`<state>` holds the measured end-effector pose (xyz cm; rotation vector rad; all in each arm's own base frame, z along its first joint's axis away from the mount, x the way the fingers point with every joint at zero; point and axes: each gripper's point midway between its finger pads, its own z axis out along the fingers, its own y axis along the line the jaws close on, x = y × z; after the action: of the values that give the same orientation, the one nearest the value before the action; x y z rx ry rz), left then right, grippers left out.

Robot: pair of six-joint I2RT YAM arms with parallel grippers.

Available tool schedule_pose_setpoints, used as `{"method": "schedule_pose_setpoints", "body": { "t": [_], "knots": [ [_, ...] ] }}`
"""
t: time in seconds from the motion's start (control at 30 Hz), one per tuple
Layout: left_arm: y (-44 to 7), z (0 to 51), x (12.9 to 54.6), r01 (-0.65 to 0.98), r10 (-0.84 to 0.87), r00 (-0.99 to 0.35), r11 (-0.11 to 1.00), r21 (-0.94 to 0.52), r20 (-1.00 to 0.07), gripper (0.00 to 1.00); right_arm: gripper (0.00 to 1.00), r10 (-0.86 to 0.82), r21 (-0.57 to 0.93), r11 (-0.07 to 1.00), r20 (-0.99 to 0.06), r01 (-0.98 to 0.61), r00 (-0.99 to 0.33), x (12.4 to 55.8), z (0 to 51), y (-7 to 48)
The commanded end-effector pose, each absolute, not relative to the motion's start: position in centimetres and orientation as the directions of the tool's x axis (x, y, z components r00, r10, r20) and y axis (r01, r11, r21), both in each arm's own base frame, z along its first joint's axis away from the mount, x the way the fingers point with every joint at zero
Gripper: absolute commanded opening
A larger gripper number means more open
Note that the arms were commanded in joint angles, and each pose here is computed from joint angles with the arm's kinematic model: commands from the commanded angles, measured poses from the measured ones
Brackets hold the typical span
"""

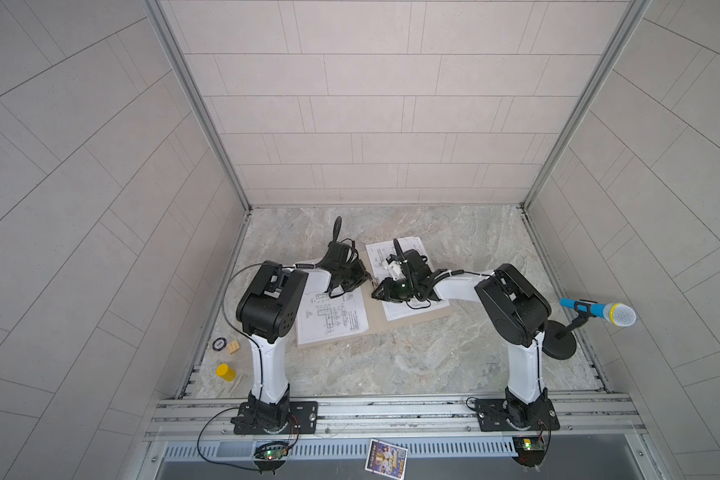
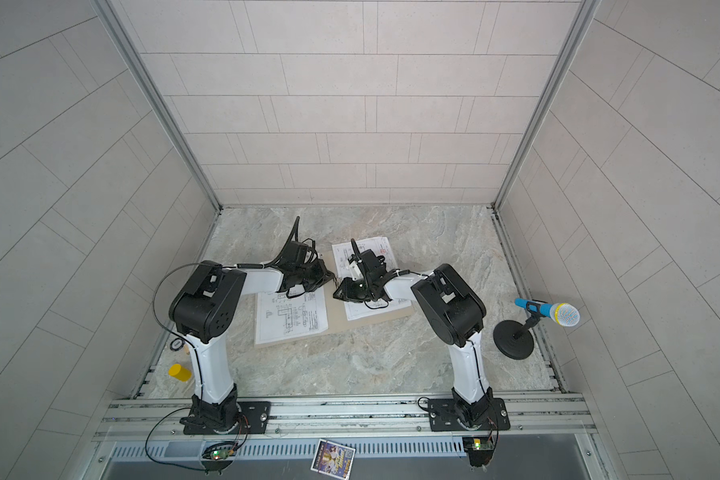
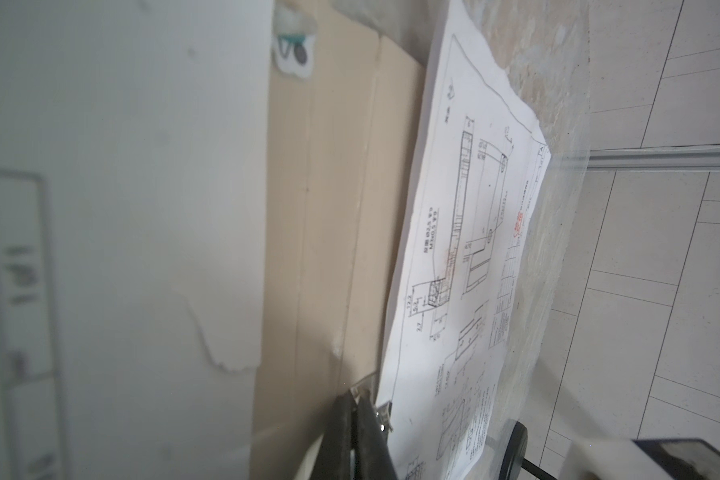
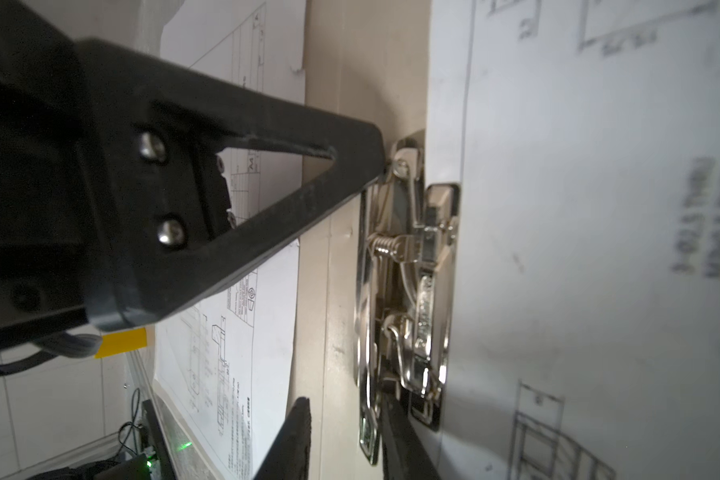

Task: Put the files into the folder
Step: 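Keep pressing the metal clip lever down with the right gripper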

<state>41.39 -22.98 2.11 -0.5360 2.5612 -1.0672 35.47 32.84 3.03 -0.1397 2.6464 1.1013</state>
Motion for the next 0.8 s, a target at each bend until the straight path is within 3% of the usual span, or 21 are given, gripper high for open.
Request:
{"method": "schedule_pose_setpoints", "body": {
  "t": [0.0,0.2,0.47,0.77],
  "knots": [
    [-23.2,1.3,39.9,-0.235,-0.431,-0.896,0.668,-0.706,-0.109,0.03,0.34,0.056,0.489,0.872,-0.078,0.011,-0.995,31.2,-4.2,27.2],
    [-23.2,1.1,39.8,-0.236,-0.428,-0.898,0.669,-0.705,-0.105,0.03,0.35,0.058,0.501,0.865,-0.086,0.008,-0.995,31.5,-3.4,27.5],
    [-23.1,1.1,39.9,-0.24,-0.434,-0.894,0.67,-0.703,-0.108,0.03,0.26,0.046,0.488,0.873,-0.096,-0.007,-0.994,31.3,-3.3,27.7],
    [-22.6,0.8,39.8,-0.261,-0.452,-0.885,0.678,-0.688,-0.111,0.03,0.28,0.005,0.477,0.878,-0.106,-0.046,-0.994,31.0,-3.2,28.7]
  ]
}}
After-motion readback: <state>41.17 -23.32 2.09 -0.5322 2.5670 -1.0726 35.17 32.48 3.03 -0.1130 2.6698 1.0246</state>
